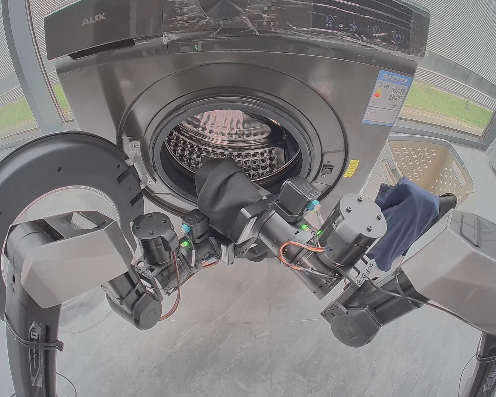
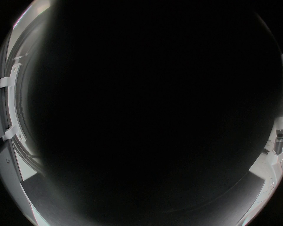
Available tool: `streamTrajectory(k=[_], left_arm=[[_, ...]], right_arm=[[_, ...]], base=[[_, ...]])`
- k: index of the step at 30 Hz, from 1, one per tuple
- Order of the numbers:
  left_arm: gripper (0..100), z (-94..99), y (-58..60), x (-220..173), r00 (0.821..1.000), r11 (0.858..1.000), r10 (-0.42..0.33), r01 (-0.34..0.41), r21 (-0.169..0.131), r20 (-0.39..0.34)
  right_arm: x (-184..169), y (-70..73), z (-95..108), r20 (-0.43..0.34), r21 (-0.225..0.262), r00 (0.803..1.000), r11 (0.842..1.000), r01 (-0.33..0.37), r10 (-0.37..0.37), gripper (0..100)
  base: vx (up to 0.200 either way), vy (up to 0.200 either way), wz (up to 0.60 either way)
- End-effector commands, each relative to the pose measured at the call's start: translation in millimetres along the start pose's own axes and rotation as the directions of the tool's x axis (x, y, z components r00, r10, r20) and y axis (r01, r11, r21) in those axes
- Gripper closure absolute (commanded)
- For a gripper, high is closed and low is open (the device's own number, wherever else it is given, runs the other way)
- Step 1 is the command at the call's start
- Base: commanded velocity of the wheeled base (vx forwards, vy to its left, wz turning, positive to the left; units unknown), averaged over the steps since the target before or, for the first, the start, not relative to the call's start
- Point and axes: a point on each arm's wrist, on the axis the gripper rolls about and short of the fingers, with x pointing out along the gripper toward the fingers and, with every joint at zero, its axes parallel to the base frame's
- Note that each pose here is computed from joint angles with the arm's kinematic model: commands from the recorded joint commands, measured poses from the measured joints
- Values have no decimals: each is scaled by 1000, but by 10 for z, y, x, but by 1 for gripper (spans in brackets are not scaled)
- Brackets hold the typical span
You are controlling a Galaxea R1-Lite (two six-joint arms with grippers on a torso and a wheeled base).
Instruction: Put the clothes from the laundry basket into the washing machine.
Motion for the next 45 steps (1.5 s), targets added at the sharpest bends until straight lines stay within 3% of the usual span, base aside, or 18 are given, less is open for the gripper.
streamTrajectory(k=[1,7,8,15,20,21,22,27,29,38,41,45], left_arm=[[0,-88,43,100,1000,1000,24,-24,-4,11],[0,-58,73,184,996,997,72,-71,-22,44],[100,-51,91,193,995,997,81,-80,-22,50],[100,-43,150,177,994,995,98,-97,-29,56],[100,47,233,125,989,991,130,-128,-45,67],[100,47,233,125,989,991,130,-128,-45,67],[100,109,248,91,988,990,135,-131,-53,73],[100,272,228,-24,988,988,135,-128,-87,79],[100,391,182,-127,989,987,126,-117,-110,80],[100,650,121,-332,988,986,117,-103,-132,102],[100,741,15,-417,990,981,96,-77,-177,103],[100,803,-20,-469,990,981,93,-73,-180,110]], right_arm=[[-8,48,5,-1,6,1000,1000,2,-2,100],[-8,47,7,1,9,1000,1000,5,-5,100],[-8,47,7,1,9,1000,1000,5,-5,100],[-11,-34,25,6,12,1000,1000,26,-26,100],[-19,-334,39,5,-4,994,994,113,-113,100],[-19,-334,39,5,-4,994,994,113,-113,100],[-27,-443,31,3,-6,990,990,141,-141,100],[-127,-658,-162,-63,-30,979,981,193,-194,100],[-155,-758,-340,-93,-37,972,977,212,-214,100],[-165,-703,-419,-116,-36,973,980,198,-201,100],[-175,-617,-465,-131,-33,975,983,178,-181,100],[-164,-527,-416,-122,-26,979,987,158,-160,100]], base=[[0,0,0],[0,0,0],[0,0,0],[0,0,0],[0,0,0],[0,0,0],[0,0,0],[0,0,0],[0,0,0],[0,0,0],[0,0,0],[0,0,0]])
